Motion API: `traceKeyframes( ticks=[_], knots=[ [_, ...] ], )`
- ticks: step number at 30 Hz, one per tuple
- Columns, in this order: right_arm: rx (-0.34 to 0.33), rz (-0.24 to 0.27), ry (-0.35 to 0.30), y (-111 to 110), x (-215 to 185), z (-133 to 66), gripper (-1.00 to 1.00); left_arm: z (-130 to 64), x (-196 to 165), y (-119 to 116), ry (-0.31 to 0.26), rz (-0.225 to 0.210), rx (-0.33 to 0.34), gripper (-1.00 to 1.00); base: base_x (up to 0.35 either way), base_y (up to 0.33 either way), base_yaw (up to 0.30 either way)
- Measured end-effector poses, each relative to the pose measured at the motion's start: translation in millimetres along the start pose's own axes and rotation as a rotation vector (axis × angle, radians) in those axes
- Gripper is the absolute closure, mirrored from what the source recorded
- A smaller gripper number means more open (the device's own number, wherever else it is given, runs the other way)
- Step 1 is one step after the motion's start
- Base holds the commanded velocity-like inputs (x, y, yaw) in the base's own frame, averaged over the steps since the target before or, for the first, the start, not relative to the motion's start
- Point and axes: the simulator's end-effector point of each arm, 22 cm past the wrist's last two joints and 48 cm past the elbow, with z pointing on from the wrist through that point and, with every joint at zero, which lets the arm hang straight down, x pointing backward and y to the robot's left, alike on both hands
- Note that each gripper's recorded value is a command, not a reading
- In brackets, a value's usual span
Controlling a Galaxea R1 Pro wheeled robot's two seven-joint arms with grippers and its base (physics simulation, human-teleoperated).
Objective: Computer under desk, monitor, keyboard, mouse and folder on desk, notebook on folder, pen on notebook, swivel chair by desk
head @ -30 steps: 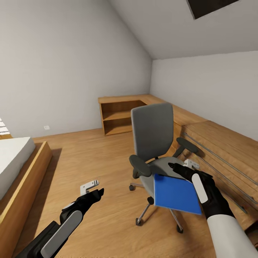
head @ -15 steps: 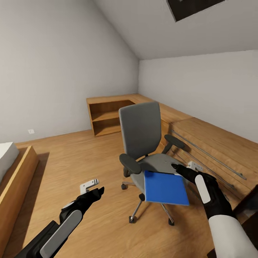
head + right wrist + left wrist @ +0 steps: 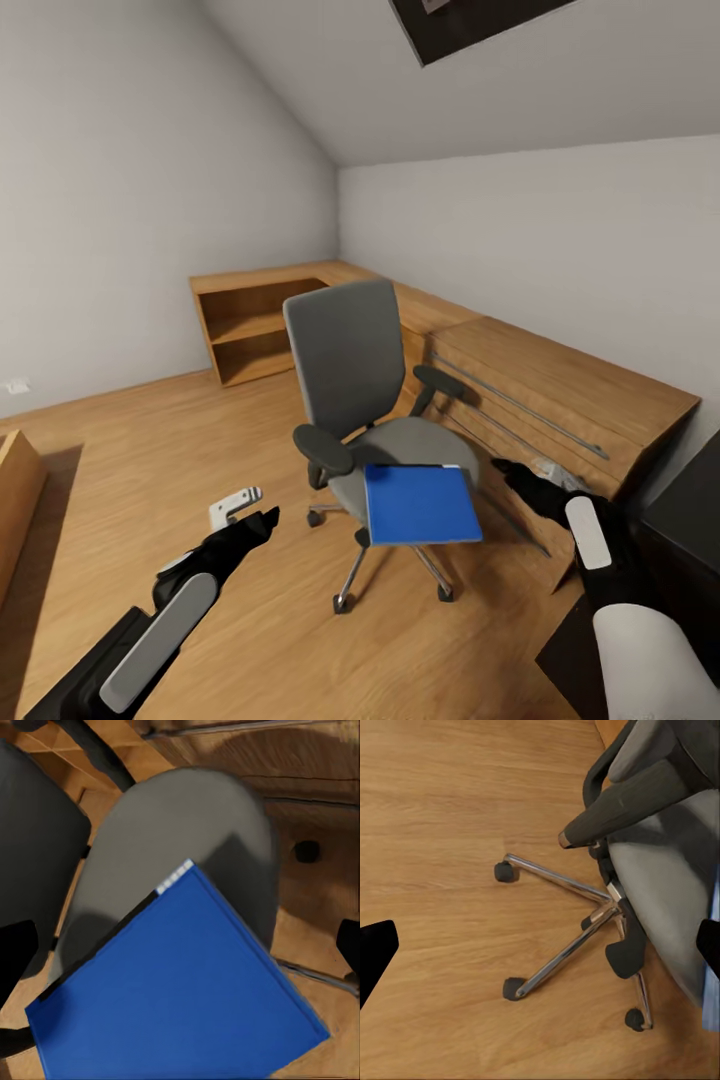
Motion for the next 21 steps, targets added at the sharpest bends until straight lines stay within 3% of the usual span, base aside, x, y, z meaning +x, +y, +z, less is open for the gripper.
traceKeyframes(
  ticks=[1,5,21],
  knots=[
    [-0.003,0.035,0.014,-5,5,1.4,-1.00,0.6,-1,1,-0.004,-0.004,0.000,-1.00,0.000,0.000,-0.084],
    [-0.018,0.086,0.035,-12,19,7.1,-1.00,4.5,5,4,-0.005,-0.006,-0.001,-1.00,0.000,0.000,-0.018],
    [-0.035,0.098,0.060,-32,45,20.2,-1.00,19.8,32,17,-0.005,-0.006,-0.001,-1.00,0.000,0.000,-0.001]
  ],
)
